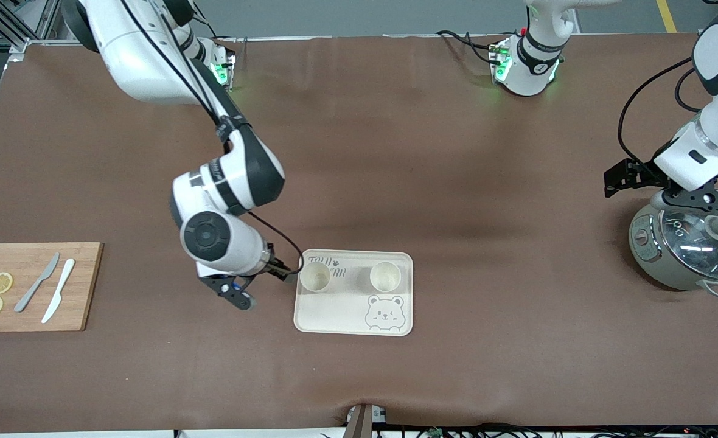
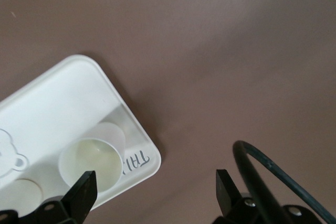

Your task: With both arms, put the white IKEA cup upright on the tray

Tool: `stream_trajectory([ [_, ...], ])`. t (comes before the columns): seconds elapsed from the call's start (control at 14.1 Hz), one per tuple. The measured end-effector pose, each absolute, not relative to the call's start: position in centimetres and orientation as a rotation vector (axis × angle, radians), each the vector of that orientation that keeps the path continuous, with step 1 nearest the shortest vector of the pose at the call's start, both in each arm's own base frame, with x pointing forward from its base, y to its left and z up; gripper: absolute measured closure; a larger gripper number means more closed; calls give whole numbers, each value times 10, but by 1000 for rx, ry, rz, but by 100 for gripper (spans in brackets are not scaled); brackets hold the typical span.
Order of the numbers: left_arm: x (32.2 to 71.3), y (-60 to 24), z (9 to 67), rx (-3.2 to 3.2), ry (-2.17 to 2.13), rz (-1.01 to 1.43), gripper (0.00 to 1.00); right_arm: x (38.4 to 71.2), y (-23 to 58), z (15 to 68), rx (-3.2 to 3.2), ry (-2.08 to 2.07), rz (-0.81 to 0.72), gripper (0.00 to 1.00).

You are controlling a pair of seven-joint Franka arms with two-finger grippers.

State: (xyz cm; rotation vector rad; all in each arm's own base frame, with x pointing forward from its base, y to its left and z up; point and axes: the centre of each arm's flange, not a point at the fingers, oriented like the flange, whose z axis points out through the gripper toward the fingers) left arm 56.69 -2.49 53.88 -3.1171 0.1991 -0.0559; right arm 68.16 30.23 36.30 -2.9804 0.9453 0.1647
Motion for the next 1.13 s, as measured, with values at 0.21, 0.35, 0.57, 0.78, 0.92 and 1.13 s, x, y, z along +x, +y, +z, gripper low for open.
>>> stream_trajectory([
  [0.21,563,-26,549,-3119,143,-85,0,688,265,404,-2959,977,149,0],
  [0.35,561,-28,555,-3119,136,-101,0,684,244,426,-2992,922,191,0],
  [0.57,556,-29,567,-3117,136,-123,0,679,197,467,-3034,784,233,0],
  [0.78,549,-31,587,-3115,138,-141,0,671,163,506,-3052,650,217,0],
  [0.92,544,-35,597,-3114,146,-129,0,663,143,523,-3065,562,211,0],
  [1.13,542,-39,601,-3114,153,-118,0,645,106,547,-3083,377,192,0],
])
